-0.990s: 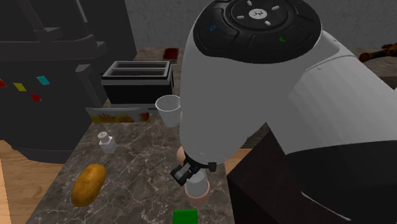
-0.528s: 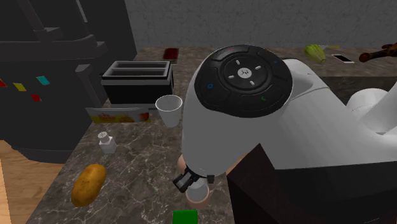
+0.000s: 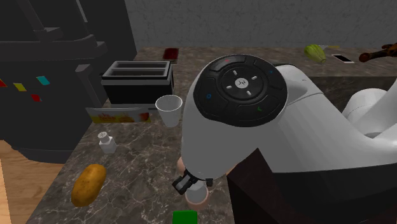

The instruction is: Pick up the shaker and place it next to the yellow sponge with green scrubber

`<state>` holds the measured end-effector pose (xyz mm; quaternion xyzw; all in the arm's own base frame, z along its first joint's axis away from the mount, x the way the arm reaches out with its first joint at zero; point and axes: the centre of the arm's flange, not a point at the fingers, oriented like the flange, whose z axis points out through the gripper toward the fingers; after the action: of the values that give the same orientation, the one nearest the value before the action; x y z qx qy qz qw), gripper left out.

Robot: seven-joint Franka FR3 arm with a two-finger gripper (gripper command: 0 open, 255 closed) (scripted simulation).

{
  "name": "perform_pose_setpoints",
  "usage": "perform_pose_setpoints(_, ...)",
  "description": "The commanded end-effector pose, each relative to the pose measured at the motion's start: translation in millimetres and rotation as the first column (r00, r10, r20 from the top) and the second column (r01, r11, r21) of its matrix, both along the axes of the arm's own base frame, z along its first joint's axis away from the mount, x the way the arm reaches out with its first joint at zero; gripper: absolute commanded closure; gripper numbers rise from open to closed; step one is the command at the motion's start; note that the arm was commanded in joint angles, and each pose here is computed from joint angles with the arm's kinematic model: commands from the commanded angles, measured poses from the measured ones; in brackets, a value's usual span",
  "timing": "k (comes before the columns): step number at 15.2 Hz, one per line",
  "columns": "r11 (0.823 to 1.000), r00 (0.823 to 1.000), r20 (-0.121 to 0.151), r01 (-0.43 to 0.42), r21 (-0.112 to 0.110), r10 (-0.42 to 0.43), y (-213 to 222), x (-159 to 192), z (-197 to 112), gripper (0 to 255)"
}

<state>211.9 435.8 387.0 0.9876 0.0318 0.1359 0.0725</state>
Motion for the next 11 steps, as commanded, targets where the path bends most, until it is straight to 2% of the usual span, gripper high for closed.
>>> perform_pose_setpoints(1, 1.0, 1.0, -0.003, -0.001, -0.003, 0.001, -0.5, -0.7, -1.6, 0)
perform_pose_setpoints(6, 1.0, 1.0, -0.003, -0.001, -0.003, 0.001, -0.3, -1.0, -1.4, 0)
perform_pose_setpoints(10, 1.0, 1.0, -0.003, -0.001, -0.003, 0.001, 6.6, -14.5, 46.3, 0)
perform_pose_setpoints(11, 1.0, 1.0, -0.003, -0.001, -0.003, 0.001, 6.6, -14.5, 46.3, 0)
